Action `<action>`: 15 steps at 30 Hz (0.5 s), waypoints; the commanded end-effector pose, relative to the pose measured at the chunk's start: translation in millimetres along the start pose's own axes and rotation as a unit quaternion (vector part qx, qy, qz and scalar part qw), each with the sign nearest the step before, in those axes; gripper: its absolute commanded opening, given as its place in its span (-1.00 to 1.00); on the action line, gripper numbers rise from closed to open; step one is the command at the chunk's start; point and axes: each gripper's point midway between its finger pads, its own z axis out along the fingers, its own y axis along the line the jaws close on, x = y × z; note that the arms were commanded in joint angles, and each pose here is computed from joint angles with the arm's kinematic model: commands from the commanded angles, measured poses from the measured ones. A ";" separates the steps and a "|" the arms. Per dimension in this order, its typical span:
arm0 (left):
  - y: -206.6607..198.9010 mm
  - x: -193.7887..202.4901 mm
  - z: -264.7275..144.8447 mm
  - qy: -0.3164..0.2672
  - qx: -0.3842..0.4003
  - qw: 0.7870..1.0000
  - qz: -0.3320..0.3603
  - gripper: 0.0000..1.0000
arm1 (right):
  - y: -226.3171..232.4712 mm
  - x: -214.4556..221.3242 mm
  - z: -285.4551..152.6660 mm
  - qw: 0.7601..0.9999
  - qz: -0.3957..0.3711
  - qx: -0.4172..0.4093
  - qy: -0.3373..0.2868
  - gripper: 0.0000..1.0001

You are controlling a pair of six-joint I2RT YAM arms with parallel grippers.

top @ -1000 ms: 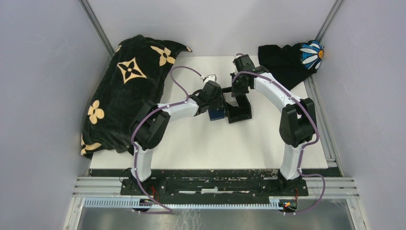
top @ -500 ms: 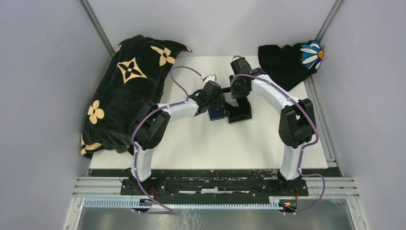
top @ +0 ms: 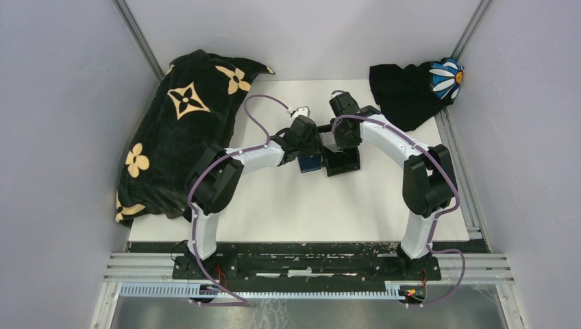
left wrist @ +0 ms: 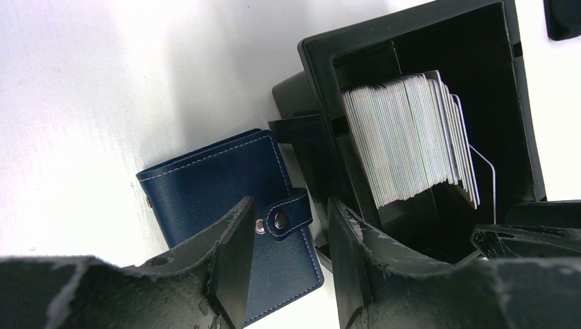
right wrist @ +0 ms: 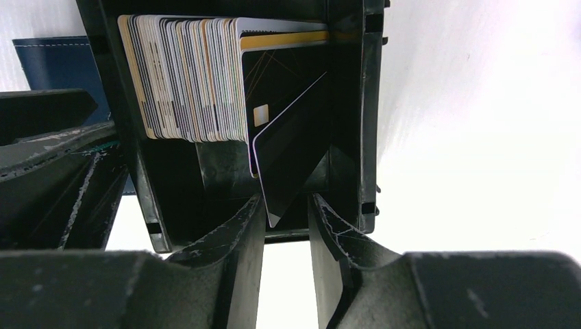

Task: Put the credit cards into the card holder
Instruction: Pick up the credit card from the storage box.

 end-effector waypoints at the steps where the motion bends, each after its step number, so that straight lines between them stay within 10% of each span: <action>1: -18.0 -15.0 1.7 -0.023 0.030 0.999 0.019 0.00 | -5.3 -20.3 -11.5 0.999 -0.014 0.017 -0.042 -0.32; 15: -16.6 -12.3 4.4 -0.020 0.029 0.999 0.019 0.00 | -5.8 -14.5 -2.2 0.998 -0.048 0.042 -0.021 -0.67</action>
